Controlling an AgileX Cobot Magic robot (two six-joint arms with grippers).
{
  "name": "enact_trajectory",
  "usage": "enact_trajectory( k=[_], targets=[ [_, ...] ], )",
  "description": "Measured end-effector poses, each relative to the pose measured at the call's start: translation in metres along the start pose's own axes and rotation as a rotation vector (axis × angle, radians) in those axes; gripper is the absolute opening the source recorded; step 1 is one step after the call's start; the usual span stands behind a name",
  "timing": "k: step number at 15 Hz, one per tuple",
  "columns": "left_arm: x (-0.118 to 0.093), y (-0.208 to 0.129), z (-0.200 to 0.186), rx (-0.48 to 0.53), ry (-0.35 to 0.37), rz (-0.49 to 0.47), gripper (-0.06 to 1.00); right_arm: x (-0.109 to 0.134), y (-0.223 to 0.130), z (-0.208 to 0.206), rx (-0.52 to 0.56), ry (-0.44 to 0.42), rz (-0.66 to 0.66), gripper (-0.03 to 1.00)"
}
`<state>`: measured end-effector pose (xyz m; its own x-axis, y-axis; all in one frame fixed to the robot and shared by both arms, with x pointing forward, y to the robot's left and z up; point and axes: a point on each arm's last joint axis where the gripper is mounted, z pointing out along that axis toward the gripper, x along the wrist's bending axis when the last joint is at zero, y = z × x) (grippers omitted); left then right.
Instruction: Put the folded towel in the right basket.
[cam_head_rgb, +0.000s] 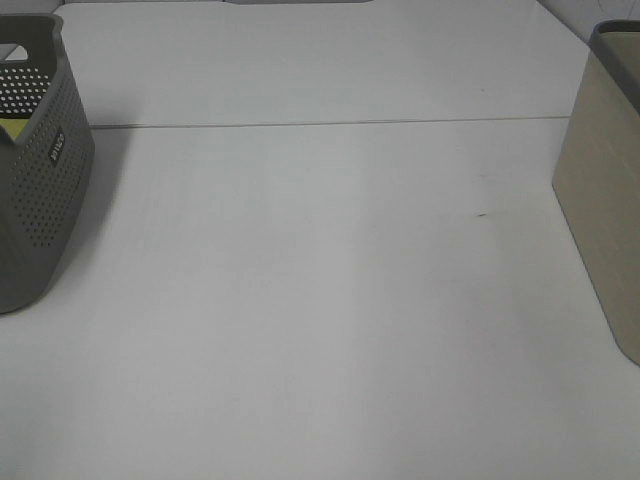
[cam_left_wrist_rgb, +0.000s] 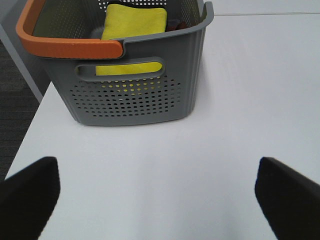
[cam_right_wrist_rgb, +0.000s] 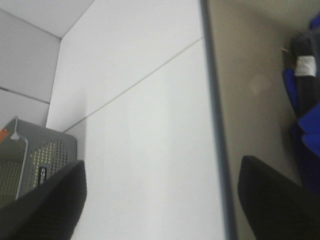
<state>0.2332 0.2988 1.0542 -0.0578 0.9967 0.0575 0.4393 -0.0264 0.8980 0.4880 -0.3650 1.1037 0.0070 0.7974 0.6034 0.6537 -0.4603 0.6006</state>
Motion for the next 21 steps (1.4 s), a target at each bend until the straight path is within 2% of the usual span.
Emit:
enact_trajectory(
  k=[1, 4, 5, 6, 11, 12, 14, 15, 17, 21],
  targets=[
    [0.0, 0.0, 0.0, 0.0, 0.0, 0.0, 0.99, 0.025, -0.006, -0.002, -0.003, 0.045, -0.128, 0.8],
    [0.0, 0.0, 0.0, 0.0, 0.0, 0.0, 0.99, 0.105, -0.048, -0.008, 0.093, 0.24, -0.531, 0.8],
    [0.0, 0.0, 0.0, 0.0, 0.0, 0.0, 0.99, 0.122, -0.064, -0.017, 0.12, 0.277, -0.632, 0.79],
    [0.0, 0.0, 0.0, 0.0, 0.0, 0.0, 0.99, 0.14, -0.087, -0.049, 0.139, 0.285, -0.724, 0.76],
    [0.0, 0.0, 0.0, 0.0, 0.0, 0.0, 0.99, 0.125, -0.124, -0.139, -0.013, 0.017, -0.724, 0.75],
    [0.0, 0.0, 0.0, 0.0, 0.0, 0.0, 0.99, 0.123, -0.129, -0.147, -0.023, -0.003, -0.723, 0.75],
    [0.0, 0.0, 0.0, 0.0, 0.0, 0.0, 0.99, 0.11, -0.146, -0.171, -0.045, -0.104, -0.7, 0.75],
    [0.0, 0.0, 0.0, 0.0, 0.0, 0.0, 0.99, 0.103, -0.155, -0.181, -0.089, -0.143, -0.686, 0.75],
    [0.0, 0.0, 0.0, 0.0, 0.0, 0.0, 0.99, 0.086, -0.176, -0.191, -0.159, -0.191, -0.641, 0.75],
    [0.0, 0.0, 0.0, 0.0, 0.0, 0.0, 0.99, 0.044, -0.215, -0.183, -0.214, -0.284, -0.549, 0.75]
  ],
)
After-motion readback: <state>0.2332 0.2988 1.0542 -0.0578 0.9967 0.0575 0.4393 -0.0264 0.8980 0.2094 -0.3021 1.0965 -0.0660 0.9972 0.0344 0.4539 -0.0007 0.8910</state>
